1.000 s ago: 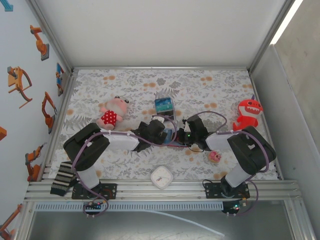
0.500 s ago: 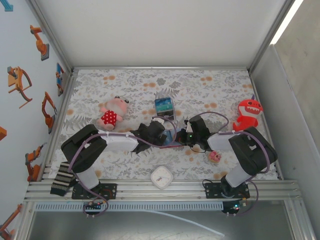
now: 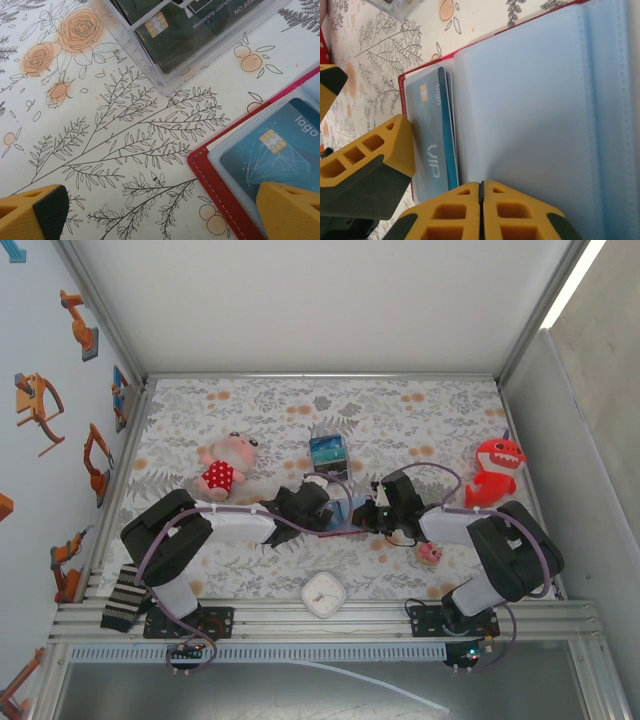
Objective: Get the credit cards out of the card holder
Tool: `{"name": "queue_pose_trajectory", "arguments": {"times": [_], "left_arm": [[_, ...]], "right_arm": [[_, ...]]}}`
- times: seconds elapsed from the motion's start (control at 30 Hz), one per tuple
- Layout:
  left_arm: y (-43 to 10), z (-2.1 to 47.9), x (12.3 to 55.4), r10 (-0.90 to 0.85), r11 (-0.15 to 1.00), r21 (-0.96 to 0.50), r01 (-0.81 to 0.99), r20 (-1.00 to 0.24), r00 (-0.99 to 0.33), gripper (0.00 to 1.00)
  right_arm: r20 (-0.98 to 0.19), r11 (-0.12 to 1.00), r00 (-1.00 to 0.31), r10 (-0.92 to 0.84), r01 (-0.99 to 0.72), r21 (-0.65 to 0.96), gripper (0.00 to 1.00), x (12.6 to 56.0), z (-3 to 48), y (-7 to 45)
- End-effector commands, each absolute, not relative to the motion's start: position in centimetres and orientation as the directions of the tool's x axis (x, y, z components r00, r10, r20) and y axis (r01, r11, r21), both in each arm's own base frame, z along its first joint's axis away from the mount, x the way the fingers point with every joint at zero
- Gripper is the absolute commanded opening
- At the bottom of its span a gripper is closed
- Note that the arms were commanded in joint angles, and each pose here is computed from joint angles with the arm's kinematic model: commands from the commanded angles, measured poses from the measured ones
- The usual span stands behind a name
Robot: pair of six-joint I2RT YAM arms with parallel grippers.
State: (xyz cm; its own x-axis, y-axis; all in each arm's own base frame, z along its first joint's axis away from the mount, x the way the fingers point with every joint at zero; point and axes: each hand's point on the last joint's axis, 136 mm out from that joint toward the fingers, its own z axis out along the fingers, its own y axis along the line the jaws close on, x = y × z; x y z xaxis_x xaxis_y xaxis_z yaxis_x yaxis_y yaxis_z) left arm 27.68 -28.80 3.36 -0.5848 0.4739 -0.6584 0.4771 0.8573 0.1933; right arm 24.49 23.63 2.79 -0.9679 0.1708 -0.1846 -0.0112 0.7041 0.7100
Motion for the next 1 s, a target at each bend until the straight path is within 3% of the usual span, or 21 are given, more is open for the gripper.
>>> {"name": "queue_pose_trajectory", "arguments": {"times": [0.0, 0.53, 0.97], "left_arm": [[-26.8, 1.8, 26.5, 0.536, 0.835, 0.256, 0.488, -0.581, -0.613, 0.97], [-26.8, 1.5, 26.3, 0.535, 0.835, 0.252, 0.488, -0.575, -0.619, 0.97], [-26.7, 1.2, 26.1, 0.534, 0.837, 0.247, 0.489, -0.566, -0.628, 0.97]], "right_arm": [[-0.230, 0.661, -0.962, 0.148, -0.077, 0.747, 0.11, 25.3, 5.2, 25.1], [-0.164, 0.668, -0.976, 0.143, -0.027, 0.744, 0.20, 24.8, 3.0, 25.8], [-0.134, 0.619, -0.981, 0.141, -0.018, 0.785, 0.17, 24.3, 2.8, 26.6]]}}
